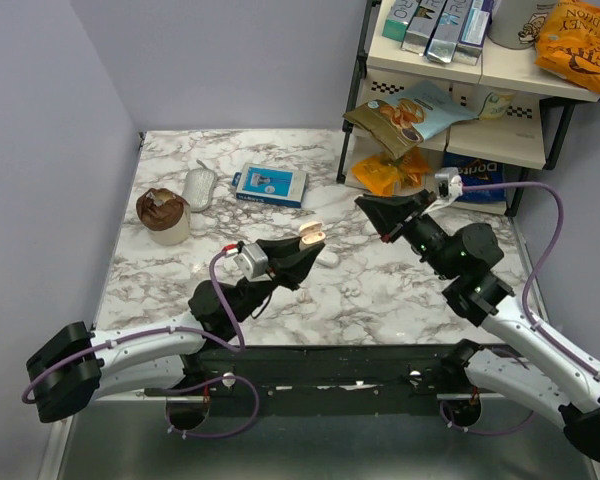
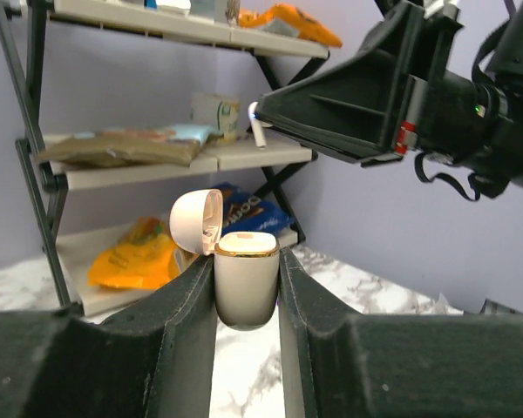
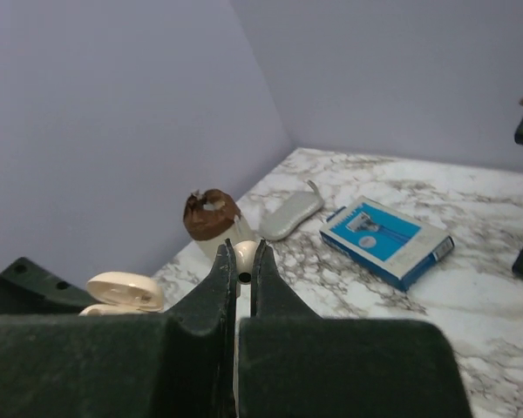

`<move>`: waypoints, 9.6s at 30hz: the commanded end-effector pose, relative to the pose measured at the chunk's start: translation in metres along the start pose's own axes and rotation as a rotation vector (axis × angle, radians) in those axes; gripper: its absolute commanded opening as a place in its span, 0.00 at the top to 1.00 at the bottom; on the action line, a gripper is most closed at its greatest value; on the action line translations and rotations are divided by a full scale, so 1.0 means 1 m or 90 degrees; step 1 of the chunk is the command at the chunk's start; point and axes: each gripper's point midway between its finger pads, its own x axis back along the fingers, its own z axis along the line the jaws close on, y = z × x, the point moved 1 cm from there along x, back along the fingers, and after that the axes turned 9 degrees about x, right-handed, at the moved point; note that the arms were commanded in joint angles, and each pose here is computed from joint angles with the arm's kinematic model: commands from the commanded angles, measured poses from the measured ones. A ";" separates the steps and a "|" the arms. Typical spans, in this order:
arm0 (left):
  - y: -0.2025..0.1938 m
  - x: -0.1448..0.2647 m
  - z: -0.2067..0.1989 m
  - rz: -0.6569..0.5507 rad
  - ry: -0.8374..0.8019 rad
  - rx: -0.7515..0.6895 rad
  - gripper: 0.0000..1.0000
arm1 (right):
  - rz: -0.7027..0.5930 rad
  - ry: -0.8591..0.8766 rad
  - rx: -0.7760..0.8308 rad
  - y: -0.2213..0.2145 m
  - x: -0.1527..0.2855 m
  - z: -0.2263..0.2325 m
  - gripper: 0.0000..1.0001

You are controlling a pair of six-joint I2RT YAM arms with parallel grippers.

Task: Insert the wireless bluetooth earbuds into the charging case
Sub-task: Pick up the earbud from the center of the board, then place the earbud in the charging case.

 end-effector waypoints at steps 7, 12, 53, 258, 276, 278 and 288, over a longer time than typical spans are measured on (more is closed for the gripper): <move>0.047 -0.031 -0.033 -0.088 -0.140 0.021 1.00 | -0.114 0.098 0.019 0.037 0.018 0.044 0.99; 0.046 -0.033 -0.040 -0.096 -0.173 0.013 1.00 | -0.153 0.125 0.021 0.044 0.025 0.059 0.99; 0.107 -0.021 -0.082 -0.200 -0.352 0.117 1.00 | -0.207 0.268 0.164 0.061 0.052 0.099 0.99; 0.096 -0.014 -0.080 -0.128 -0.465 0.033 1.00 | 0.058 0.285 0.147 0.012 0.053 0.097 0.99; 0.098 -0.012 -0.081 -0.135 -0.467 0.038 1.00 | 0.102 0.279 0.128 0.005 0.050 0.097 0.83; 0.098 -0.012 -0.081 -0.135 -0.467 0.038 1.00 | 0.102 0.274 0.128 0.005 0.050 0.096 0.87; 0.097 -0.012 -0.081 -0.134 -0.468 0.039 1.00 | 0.089 0.246 0.134 0.011 0.053 0.089 0.98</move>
